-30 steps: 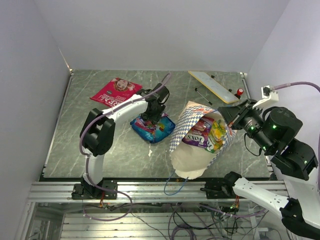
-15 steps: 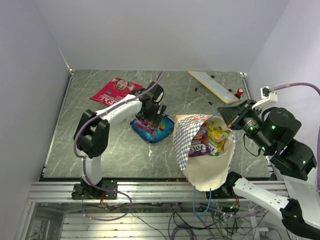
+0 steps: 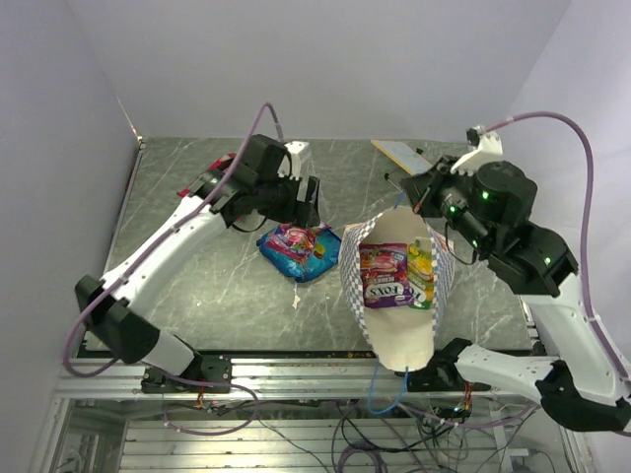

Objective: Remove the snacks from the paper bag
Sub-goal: Place the snack at the center of the board, then adjust the paper bag at the center of the board.

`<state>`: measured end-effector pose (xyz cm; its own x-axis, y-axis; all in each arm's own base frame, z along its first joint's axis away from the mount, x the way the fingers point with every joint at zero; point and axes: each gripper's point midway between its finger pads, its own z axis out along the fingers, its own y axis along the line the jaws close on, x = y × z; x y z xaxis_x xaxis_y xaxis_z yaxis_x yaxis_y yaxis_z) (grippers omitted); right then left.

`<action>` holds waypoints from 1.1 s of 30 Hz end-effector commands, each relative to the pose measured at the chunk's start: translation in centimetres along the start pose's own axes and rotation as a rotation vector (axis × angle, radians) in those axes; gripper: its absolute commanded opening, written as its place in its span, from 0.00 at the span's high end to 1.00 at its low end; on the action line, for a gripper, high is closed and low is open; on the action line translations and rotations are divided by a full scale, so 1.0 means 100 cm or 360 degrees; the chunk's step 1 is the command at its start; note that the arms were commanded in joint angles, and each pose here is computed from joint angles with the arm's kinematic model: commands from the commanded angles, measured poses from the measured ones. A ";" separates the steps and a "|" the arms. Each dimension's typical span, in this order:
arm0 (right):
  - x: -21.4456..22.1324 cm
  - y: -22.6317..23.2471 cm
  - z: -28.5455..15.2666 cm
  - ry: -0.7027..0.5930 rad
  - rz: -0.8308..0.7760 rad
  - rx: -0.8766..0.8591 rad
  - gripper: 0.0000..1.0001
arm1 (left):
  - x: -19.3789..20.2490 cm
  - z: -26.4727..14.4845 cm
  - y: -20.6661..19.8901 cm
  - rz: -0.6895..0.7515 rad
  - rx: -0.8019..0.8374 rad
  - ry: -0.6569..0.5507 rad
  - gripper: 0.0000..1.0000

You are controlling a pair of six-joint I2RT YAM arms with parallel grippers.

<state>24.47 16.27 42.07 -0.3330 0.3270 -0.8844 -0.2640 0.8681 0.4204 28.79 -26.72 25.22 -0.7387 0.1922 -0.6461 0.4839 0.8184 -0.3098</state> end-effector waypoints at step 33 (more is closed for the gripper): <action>-0.058 -0.004 -0.005 -0.0168 -0.0873 0.0025 1.00 | -0.018 -0.104 -0.077 -0.0149 0.0600 -0.0264 0.07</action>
<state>27.44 11.49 47.41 -0.0666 -0.2873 -0.9555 -0.2377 0.9347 -0.2644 22.23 -26.91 35.12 -0.7154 0.0235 -0.6983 0.5502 0.6350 -0.5423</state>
